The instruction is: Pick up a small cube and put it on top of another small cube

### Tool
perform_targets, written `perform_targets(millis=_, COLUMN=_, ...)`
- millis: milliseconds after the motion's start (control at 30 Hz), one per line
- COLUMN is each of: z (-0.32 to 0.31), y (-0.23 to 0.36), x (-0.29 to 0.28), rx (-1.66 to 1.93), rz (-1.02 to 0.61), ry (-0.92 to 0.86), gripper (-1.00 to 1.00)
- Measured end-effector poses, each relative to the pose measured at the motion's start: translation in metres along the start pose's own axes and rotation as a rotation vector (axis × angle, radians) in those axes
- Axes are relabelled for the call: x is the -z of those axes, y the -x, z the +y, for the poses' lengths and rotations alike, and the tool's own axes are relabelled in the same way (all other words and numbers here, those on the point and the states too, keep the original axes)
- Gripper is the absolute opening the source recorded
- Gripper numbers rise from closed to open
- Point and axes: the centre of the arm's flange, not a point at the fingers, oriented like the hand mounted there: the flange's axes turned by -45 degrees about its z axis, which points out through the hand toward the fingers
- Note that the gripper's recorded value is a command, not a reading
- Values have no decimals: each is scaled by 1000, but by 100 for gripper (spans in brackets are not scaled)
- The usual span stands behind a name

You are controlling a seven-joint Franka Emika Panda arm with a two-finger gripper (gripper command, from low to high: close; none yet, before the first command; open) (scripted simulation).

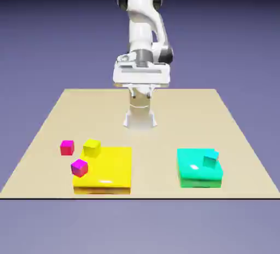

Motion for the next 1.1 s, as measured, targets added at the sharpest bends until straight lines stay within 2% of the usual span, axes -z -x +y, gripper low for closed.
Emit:
perform_targets(millis=333, z=166, y=73, x=-75, rx=-626, rz=-305, ry=253, gripper=0)
perform_targets(millis=667, z=313, y=222, x=-90, rx=-1315, rz=-548, ry=506, gripper=0)
perform_targets(millis=767, z=338, y=272, x=-89, rx=-1504, rz=-617, ry=568, gripper=0)
perform_targets(millis=1000, z=337, y=318, x=-138, rx=-1505, rz=-617, ry=568, gripper=0)
perform_targets(millis=1033, z=337, y=320, x=-140, rx=-1505, rz=-617, ry=568, gripper=-100)
perform_targets(millis=1100, z=337, y=320, x=-140, rx=-1505, rz=-616, ry=568, gripper=-100)
